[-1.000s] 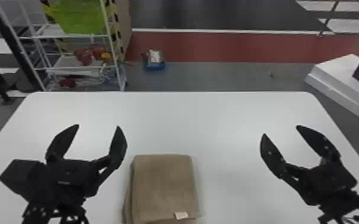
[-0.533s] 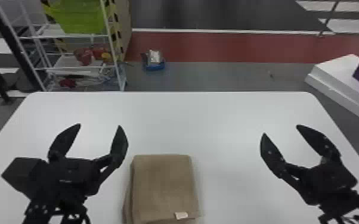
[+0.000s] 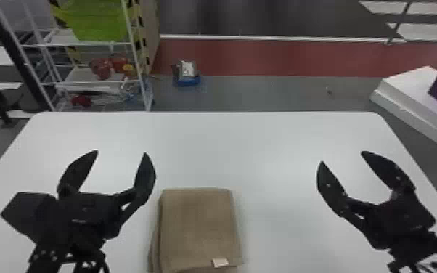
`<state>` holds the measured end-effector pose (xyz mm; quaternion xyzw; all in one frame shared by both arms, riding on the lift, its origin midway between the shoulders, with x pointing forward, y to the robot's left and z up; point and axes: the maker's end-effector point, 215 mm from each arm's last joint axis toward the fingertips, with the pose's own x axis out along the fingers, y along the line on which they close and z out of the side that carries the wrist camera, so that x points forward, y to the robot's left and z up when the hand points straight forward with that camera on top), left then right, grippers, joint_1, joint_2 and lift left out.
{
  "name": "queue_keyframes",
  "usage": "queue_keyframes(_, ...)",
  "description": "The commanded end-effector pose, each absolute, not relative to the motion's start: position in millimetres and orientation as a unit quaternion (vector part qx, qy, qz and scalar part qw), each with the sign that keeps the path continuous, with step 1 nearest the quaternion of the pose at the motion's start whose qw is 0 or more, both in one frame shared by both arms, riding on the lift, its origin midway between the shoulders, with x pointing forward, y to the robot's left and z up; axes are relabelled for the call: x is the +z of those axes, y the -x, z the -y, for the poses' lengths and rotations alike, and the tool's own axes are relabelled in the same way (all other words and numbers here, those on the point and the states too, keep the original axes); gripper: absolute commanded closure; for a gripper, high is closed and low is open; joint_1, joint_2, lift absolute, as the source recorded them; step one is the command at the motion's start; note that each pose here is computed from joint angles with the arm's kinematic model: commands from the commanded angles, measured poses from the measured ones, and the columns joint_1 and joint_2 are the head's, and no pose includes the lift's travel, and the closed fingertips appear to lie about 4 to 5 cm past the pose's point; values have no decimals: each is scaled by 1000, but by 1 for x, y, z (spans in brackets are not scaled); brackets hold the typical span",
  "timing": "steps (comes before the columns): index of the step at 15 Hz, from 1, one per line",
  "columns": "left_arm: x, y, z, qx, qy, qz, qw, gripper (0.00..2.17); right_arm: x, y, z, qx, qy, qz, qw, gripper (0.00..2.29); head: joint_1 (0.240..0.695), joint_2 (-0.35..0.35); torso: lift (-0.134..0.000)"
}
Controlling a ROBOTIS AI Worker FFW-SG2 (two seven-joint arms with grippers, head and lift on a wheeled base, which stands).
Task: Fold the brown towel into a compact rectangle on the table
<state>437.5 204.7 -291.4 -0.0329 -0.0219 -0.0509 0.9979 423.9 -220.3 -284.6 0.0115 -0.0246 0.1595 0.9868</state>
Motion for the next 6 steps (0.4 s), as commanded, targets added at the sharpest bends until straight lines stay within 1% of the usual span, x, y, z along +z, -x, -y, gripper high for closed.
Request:
queue_keyframes(1, -291, -438, -204, -51, 34, 22, 998, 16, -285, -424, 220, 159, -12, 24, 987, 107, 695, -20, -123)
queue_keyframes(6, -292, -437, -203, -52, 35, 20, 998, 16, -283, -424, 220, 159, -11, 28, 987, 107, 695, -21, -123)
